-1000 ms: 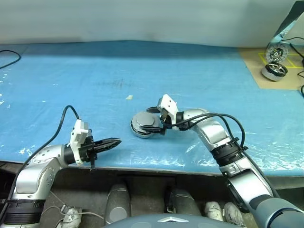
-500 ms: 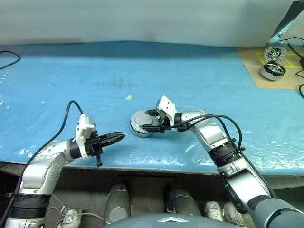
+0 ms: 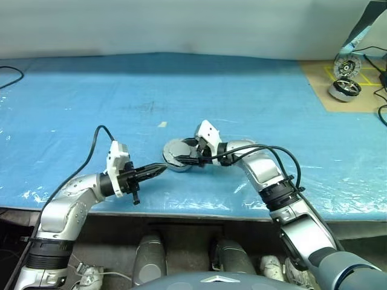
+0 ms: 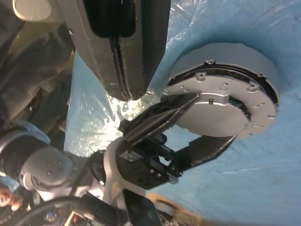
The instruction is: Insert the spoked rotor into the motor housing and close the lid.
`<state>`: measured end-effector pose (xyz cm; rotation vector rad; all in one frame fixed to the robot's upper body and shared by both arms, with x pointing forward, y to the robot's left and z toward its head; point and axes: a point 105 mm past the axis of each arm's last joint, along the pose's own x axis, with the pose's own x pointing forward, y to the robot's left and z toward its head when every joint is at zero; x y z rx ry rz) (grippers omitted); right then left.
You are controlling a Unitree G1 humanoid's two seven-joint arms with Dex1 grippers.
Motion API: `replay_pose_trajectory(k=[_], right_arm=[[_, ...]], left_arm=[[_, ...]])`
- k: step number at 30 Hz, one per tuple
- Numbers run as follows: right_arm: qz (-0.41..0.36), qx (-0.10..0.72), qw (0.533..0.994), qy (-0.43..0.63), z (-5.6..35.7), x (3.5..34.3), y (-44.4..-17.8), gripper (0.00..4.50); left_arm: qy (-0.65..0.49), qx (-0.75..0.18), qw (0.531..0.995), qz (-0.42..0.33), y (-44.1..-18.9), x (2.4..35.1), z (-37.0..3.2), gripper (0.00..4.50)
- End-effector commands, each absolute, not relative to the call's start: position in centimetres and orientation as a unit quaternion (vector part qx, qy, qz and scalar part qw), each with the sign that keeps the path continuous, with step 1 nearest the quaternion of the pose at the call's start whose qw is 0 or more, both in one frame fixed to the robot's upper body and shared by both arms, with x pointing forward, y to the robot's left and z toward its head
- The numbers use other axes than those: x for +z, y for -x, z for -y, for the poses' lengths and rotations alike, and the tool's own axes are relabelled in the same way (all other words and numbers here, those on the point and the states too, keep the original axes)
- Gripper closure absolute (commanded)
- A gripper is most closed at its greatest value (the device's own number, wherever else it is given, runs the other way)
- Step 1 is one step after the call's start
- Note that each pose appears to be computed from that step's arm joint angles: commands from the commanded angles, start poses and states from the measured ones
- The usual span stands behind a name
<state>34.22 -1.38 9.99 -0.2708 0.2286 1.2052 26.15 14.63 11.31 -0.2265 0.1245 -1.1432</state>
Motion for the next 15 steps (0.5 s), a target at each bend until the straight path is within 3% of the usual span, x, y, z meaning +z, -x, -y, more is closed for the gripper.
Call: replay_pose_trajectory(k=[1, 15], right_arm=[[-0.098, 0.566, 0.807, 0.136, 0.9, 10.3, -34.3, 1.56], [-0.136, 0.522, 0.824, 0.172, 0.8, 6.8, -35.8, 1.56]], left_arm=[[0.095, -0.535, 0.837, -0.061, -25.2, 11.3, -16.2, 4.5], [0.038, -0.481, 0.874, -0.057, -26.4, 9.7, -18.2, 4.5]])
